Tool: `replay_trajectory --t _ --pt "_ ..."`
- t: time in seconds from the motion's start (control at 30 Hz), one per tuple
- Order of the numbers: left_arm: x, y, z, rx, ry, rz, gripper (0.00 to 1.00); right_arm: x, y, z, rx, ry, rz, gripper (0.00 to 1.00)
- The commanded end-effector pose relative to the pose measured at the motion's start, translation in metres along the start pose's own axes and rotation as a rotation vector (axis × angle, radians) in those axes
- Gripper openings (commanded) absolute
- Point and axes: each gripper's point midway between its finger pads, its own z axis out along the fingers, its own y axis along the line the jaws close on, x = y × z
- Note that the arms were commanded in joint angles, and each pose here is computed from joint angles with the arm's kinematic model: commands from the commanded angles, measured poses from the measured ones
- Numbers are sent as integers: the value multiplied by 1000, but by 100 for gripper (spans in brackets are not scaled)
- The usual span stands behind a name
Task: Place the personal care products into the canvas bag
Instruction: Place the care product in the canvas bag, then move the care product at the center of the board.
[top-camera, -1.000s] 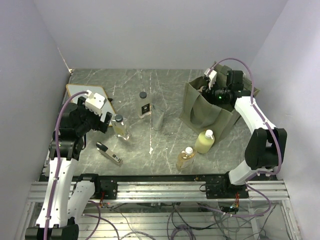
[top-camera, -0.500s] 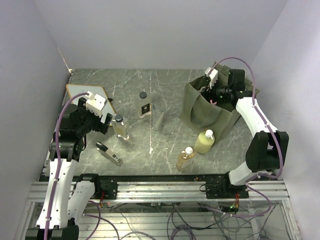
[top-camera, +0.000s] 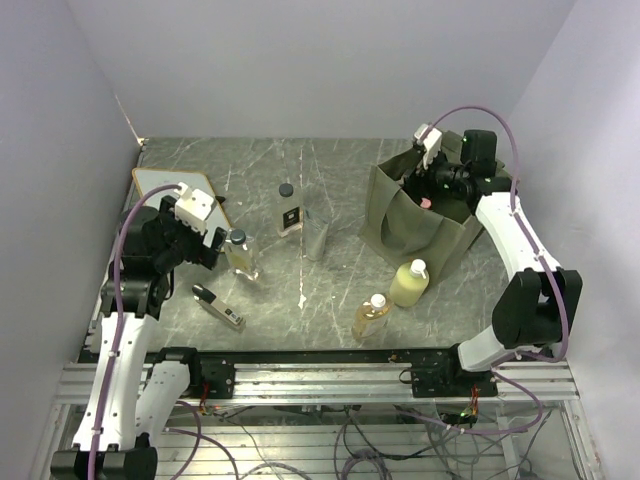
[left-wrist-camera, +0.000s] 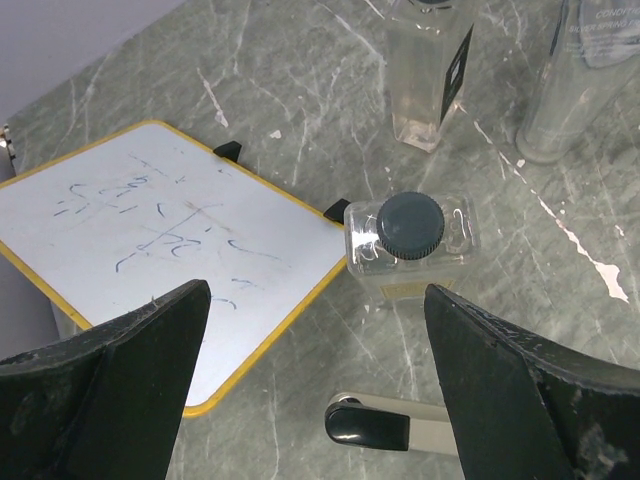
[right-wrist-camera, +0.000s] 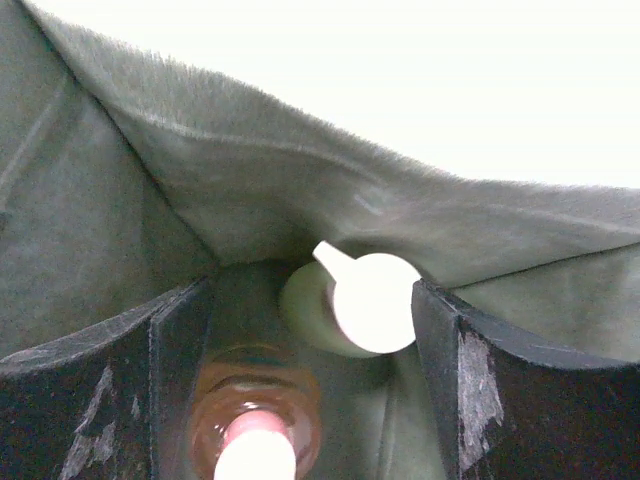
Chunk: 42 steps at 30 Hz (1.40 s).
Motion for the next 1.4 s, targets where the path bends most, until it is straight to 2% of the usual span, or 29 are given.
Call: replay_trajectory --t 0.0,0.2,0.37,0.67,0.9,1.03,1.27,1.37 --pt "-7 -1 0 39 0 32 99 -39 -11 -20 69 -40 -37 80" --pt "8 -7 3 114 83 101 99 -60 -21 -36 140 -44 -16 82" --pt "34 -7 5 194 211 249 99 -82 -28 -55 212 -52 20 82" --pt "58 -6 19 407 365 439 100 -116 -7 -90 250 -47 -28 82" --pt "64 -17 42 604 354 485 99 -120 26 -104 181 -40 -39 82" --pt "57 -24 56 681 323 466 99 -113 38 -108 160 -19 -40 82" --pt "64 -49 75 822 351 438 99 -117 50 -120 152 -24 -35 82" --pt "64 -59 78 867 346 428 92 -120 57 -121 125 -31 -20 82"
